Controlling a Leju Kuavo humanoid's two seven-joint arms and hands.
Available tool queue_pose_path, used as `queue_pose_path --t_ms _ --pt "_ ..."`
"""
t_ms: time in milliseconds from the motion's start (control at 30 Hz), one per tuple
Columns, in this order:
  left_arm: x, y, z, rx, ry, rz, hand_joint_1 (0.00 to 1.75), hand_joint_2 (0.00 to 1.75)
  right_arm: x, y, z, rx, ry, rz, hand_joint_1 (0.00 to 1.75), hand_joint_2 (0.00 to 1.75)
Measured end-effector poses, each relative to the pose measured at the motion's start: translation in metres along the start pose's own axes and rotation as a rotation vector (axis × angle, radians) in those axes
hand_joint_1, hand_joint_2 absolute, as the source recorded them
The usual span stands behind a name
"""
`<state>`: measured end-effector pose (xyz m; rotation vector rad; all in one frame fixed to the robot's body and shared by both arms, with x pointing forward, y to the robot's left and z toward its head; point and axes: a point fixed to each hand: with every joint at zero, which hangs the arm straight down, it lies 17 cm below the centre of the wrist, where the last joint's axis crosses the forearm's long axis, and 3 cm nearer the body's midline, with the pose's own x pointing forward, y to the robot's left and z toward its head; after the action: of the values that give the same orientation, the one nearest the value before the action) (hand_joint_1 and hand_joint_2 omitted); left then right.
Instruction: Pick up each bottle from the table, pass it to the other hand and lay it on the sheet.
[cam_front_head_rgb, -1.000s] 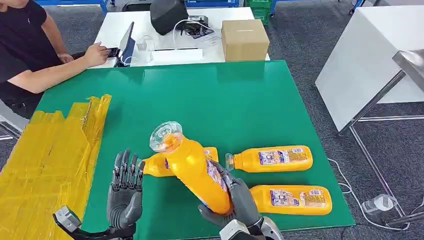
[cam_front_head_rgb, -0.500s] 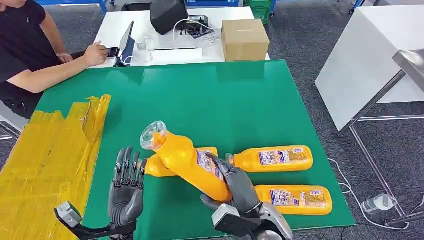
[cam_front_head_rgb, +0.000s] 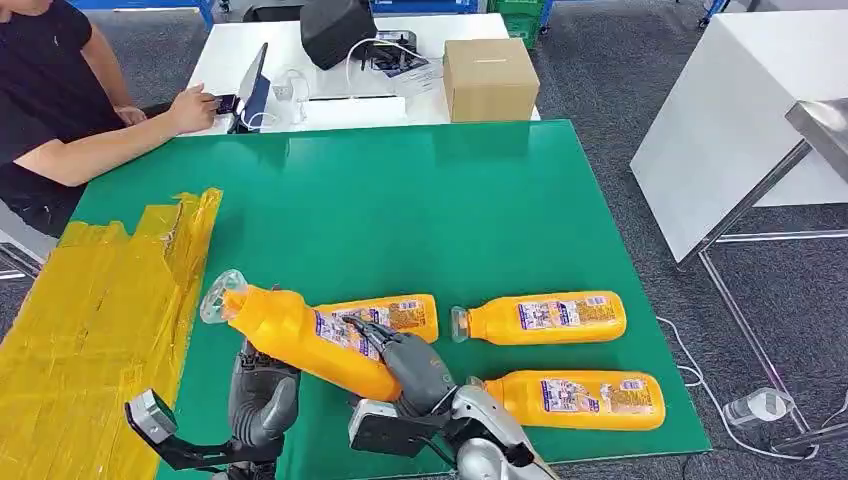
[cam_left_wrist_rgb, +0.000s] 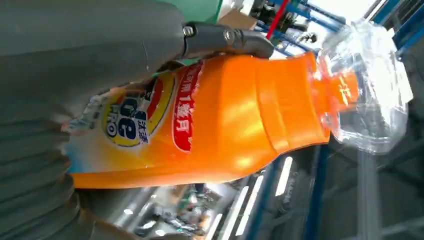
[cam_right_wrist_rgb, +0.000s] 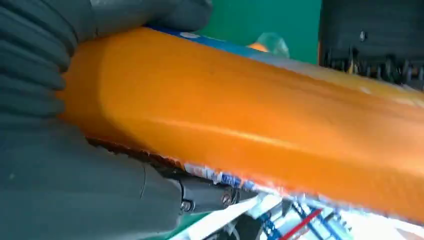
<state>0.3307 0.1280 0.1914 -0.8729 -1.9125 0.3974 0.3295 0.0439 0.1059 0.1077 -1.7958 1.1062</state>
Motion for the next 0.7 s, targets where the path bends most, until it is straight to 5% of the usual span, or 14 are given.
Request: queue_pose_path --t_ms 667,700 --pt "-0.033 0.017 0.013 -0.032 0.115 -0.191 0.00 1.75 0.040 0.040 -0.025 0.155 -0.119 0.081 1.75 1.75" --pt "-0.034 0.017 0.013 -0.032 0.118 -0.196 1.48 1.75 0.040 0.041 -0.025 0.161 -0.121 0.084 1.75 1.75"
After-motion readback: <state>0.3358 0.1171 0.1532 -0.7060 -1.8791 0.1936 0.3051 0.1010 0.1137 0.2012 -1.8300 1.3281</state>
